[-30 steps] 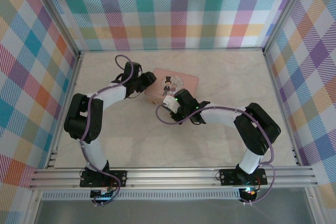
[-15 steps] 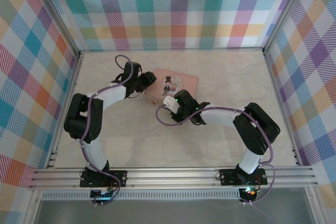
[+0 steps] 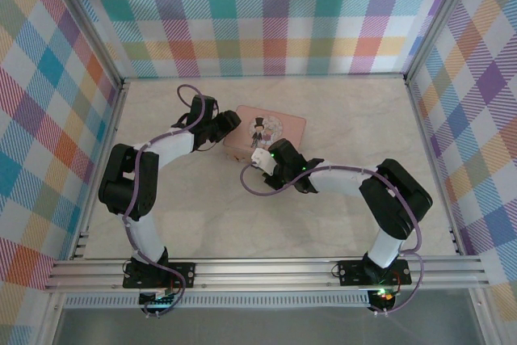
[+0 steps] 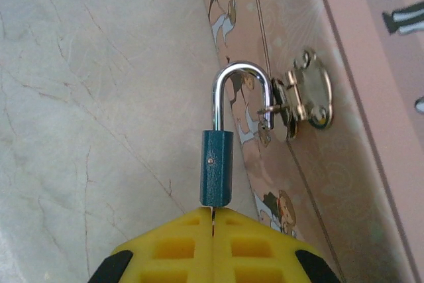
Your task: Unlock a padlock with a key
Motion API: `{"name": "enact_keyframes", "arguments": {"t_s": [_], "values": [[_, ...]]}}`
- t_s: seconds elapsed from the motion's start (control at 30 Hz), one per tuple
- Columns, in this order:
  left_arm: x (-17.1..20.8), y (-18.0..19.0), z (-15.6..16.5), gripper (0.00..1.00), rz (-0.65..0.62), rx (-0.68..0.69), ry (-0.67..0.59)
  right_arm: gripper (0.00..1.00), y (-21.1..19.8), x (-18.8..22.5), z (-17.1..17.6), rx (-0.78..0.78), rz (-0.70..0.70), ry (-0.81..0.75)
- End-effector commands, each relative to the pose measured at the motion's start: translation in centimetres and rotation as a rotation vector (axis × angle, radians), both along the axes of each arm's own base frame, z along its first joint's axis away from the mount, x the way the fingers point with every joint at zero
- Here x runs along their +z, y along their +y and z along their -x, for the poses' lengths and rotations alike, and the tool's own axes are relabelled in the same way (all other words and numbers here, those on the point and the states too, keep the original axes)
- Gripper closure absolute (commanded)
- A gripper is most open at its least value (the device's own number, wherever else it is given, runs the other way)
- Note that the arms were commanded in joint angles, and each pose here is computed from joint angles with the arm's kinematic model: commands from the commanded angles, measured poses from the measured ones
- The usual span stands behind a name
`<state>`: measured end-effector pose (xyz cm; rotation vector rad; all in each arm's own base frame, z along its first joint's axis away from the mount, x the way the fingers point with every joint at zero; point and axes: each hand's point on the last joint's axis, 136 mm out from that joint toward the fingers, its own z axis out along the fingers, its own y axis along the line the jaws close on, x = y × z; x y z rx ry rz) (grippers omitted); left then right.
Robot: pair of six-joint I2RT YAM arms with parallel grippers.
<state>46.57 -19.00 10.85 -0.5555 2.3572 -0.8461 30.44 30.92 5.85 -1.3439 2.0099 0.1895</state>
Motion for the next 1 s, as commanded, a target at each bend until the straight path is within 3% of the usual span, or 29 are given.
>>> {"name": "enact_keyframes", "arguments": {"t_s": [0.0, 0.4, 0.97], "values": [[-0.3, -0.3, -0.1, 0.44, 0.010, -0.029, 0.007, 1.00, 1.2, 2.1, -0.7, 0.049, -0.049, -0.100], [-0.5, -0.5, 0.1, 0.44, 0.017, -0.038, 0.012, 1.00, 2.5, 3.0, -1.9, 0.100, -0.058, -0.185], [0.0, 0.5, 0.9, 0.44, 0.028, 0.001, 0.002, 1.00, 2.9, 5.0, -1.0, 0.101, -0.128, -0.157]]}}
